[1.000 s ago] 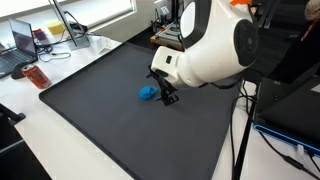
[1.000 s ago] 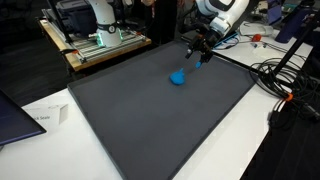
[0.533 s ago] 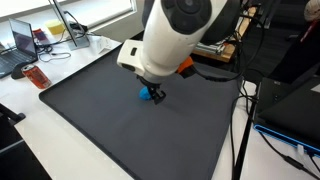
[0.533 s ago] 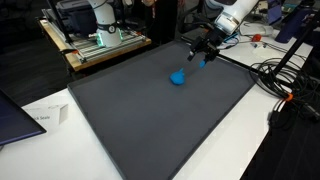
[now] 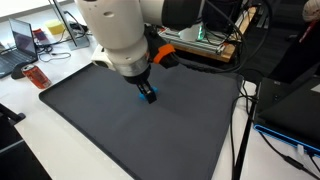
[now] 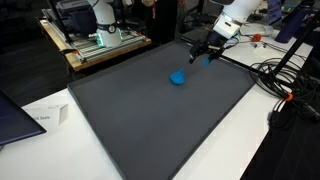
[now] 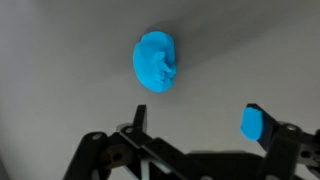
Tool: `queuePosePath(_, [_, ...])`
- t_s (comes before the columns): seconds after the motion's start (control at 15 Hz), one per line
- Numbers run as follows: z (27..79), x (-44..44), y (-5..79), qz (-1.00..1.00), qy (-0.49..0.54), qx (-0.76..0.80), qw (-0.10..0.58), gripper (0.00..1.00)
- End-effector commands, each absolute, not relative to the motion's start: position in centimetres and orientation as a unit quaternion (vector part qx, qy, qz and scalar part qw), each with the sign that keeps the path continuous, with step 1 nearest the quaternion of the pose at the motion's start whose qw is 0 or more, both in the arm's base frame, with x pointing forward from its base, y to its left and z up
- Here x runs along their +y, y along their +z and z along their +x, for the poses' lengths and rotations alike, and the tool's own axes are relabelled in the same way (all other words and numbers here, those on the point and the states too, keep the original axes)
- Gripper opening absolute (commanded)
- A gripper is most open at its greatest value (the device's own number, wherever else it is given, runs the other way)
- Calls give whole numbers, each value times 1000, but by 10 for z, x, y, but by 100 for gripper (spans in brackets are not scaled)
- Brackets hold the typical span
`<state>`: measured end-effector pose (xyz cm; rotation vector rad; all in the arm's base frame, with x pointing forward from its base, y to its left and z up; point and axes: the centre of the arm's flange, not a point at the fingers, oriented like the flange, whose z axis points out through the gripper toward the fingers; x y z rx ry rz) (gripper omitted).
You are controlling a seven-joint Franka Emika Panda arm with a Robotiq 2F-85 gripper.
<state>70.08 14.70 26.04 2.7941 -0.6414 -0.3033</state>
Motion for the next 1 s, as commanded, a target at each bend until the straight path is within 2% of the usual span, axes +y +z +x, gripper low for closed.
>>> queuePosePath(0.0, [721,126,257,959,-133,-232,89,100])
queuePosePath(0.47, [725,78,246,957,-161,-237,48,100])
queuePosePath(0.93, [704,27,246,968,-170,-182,-17,100])
